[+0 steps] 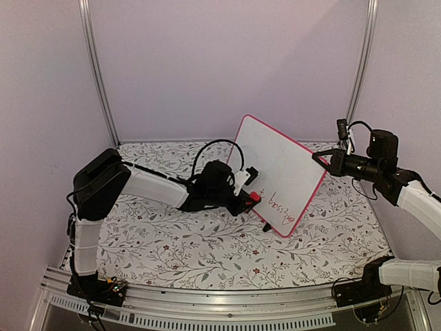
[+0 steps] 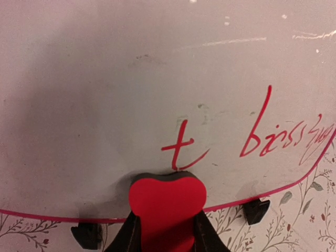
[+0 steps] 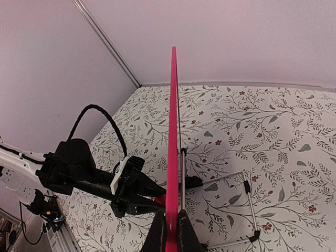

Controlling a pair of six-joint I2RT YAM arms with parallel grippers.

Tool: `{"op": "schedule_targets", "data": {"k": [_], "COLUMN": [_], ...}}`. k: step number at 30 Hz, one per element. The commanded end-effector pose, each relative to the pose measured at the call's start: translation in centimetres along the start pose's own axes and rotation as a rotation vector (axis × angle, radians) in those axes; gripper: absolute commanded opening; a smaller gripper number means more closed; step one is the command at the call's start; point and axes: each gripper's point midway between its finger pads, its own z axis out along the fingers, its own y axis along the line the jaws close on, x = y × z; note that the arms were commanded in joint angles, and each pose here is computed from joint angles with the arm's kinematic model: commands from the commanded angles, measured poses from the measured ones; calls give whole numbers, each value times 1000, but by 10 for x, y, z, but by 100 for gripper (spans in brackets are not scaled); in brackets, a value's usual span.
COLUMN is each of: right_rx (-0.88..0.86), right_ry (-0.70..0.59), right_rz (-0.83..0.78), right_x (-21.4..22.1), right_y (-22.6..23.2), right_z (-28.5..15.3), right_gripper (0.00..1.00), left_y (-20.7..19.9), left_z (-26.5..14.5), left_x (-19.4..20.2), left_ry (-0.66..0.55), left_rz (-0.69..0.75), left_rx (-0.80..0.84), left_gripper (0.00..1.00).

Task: Erase the whiteboard
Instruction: Erase the center of the whiteboard.

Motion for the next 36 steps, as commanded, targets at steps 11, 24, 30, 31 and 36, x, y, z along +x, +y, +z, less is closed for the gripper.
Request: {"op": "schedule_targets", "data": {"k": [11,24,30,31,36], "right_rx": [-101,-105,-107,-105,-101], "right_ry": [142,146,156,154,157], "right_rz": [28,24,27,25,34], "right_x": [35,31,32,33,36], "right_y": [16,16,17,16,14], "right_z": [4,7,7,6,7], "right_gripper": [0,0,0,0,0], "left_y": [-4,-3,-3,-2,-7], "left_z": [-18,-13,-9,-9,-4], "left_x": [-90,-97,-49,-42,-17], "left_ry": [-190,-180,-123,-118,-77], "left_rz": [68,67,10,-2,-17], "left_rx": [10,18,26,23,32], "left_gripper": [0,0,0,0,0]}}
